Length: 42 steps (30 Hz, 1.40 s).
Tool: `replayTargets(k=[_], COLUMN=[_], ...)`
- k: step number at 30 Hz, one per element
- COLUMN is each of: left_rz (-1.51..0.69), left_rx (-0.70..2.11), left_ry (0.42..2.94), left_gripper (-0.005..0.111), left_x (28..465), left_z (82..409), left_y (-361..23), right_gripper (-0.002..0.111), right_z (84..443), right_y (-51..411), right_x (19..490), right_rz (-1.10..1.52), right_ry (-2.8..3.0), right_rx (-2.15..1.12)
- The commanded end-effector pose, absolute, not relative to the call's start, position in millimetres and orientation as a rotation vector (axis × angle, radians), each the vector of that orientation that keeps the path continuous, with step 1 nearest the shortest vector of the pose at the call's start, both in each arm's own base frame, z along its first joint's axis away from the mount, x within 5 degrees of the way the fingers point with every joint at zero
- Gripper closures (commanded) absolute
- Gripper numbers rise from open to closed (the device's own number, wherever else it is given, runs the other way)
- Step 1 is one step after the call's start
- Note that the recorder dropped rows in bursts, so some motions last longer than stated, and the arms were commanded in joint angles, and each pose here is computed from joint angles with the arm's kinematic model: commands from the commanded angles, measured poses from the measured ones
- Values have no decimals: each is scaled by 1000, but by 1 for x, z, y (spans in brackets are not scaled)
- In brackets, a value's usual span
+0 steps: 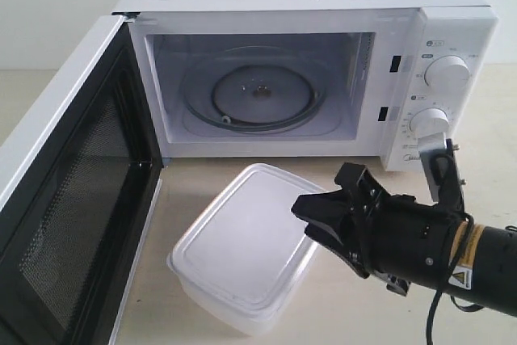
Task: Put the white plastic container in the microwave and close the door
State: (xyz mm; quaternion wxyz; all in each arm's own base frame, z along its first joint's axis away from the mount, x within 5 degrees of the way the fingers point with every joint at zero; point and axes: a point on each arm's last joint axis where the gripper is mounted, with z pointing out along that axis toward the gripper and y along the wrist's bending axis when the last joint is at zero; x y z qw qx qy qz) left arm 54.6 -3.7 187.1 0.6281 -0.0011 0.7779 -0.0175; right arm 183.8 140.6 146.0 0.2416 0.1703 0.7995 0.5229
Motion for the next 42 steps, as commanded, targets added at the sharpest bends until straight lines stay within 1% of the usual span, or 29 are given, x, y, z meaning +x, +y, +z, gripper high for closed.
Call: replayTargets(k=[1,4,13,17,22,26,42], left_rz=[-50,-50,-50,-50,-50,-50,-50], left_rx=[-8,-8,-8,-8,-8,-8,-8], left_ry=[1773,1773,1773,1773,1773,1773,1773], left_gripper=[102,102,102,102,102,102,102], left_x=[55,55,55,55,55,55,55], left_z=[187,187,187,187,187,187,187], left_y=[-4,-4,-4,-4,-4,-4,-4], right_gripper=[61,64,64,64,64,64,64], right_z=[140,136,127,120,108,109,109], right_y=[139,138,137,141,143,146,148], right_x=[180,178,178,179,180,181,189], right_rz=[1372,1327,1283,1351,1371,1417,1405], right_ry=[2278,2327,2378,2366,2375,2344,2308], right_rx=[482,459,480,475,483,469,449])
